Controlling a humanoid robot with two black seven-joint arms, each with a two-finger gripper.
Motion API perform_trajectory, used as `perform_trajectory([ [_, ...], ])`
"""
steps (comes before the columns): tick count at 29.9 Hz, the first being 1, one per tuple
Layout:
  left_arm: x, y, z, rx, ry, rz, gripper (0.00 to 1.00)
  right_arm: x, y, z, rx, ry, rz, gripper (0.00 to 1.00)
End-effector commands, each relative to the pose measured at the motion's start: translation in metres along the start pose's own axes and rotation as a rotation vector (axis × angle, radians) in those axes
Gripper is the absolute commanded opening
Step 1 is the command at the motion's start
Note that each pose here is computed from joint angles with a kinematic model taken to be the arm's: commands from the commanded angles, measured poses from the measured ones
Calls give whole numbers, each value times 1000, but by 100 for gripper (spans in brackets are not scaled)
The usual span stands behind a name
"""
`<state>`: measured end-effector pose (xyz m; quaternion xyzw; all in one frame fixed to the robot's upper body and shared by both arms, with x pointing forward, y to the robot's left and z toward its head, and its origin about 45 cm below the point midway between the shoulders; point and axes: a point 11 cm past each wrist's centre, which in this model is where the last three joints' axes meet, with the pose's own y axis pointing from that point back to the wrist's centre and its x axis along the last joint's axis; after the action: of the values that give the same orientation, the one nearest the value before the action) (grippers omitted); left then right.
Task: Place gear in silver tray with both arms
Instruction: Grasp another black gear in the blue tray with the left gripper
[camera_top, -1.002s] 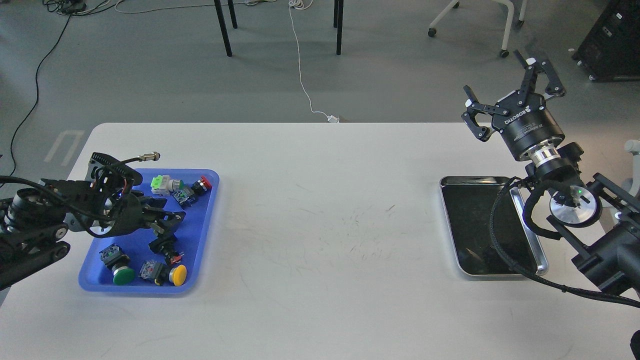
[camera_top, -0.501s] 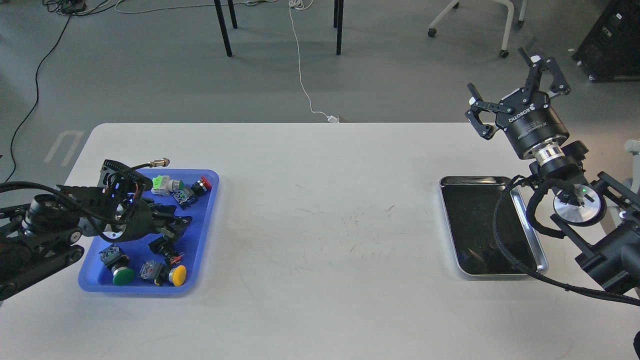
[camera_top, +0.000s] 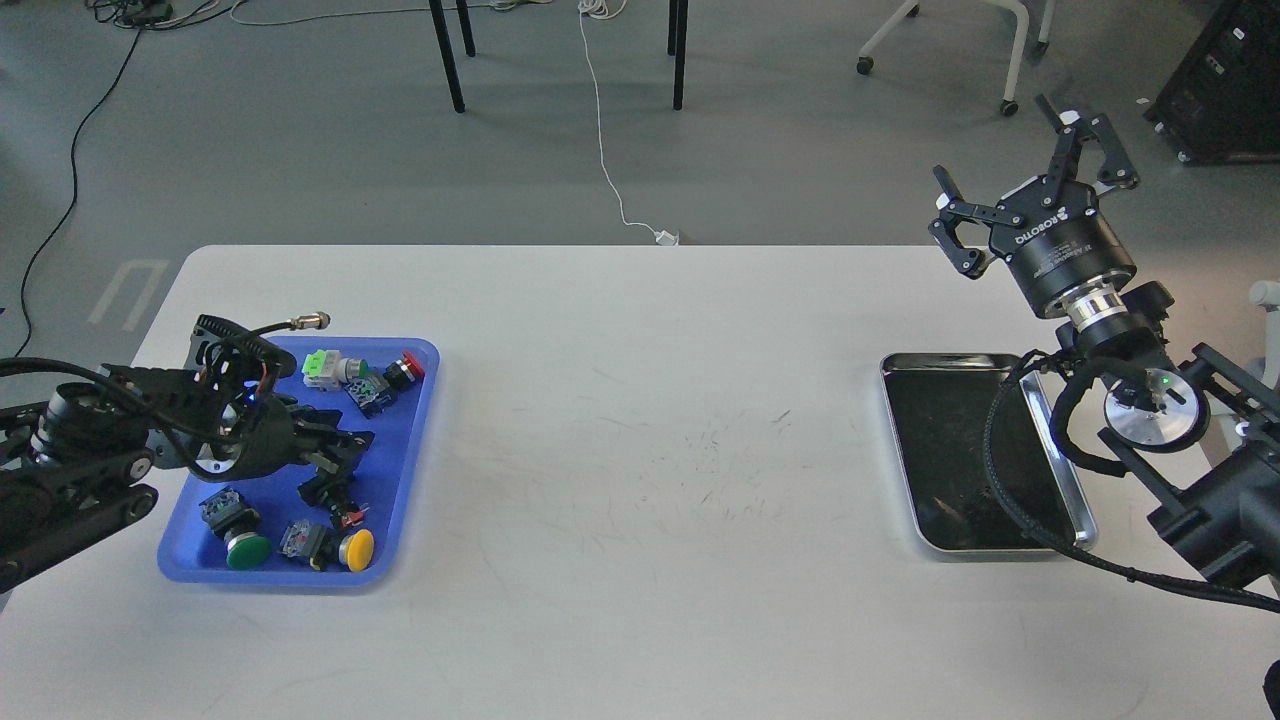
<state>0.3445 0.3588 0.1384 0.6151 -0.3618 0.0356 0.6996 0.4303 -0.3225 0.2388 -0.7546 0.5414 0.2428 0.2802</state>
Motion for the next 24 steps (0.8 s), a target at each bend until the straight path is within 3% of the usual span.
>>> perform_trajectory([
  [1, -1, 0, -1, 3, -1, -2, 46, 0, 0, 1, -1, -1, -1, 99],
  [24, -14, 1, -19, 52, 28, -22, 46, 0, 0, 2, -1, -4, 0, 99],
])
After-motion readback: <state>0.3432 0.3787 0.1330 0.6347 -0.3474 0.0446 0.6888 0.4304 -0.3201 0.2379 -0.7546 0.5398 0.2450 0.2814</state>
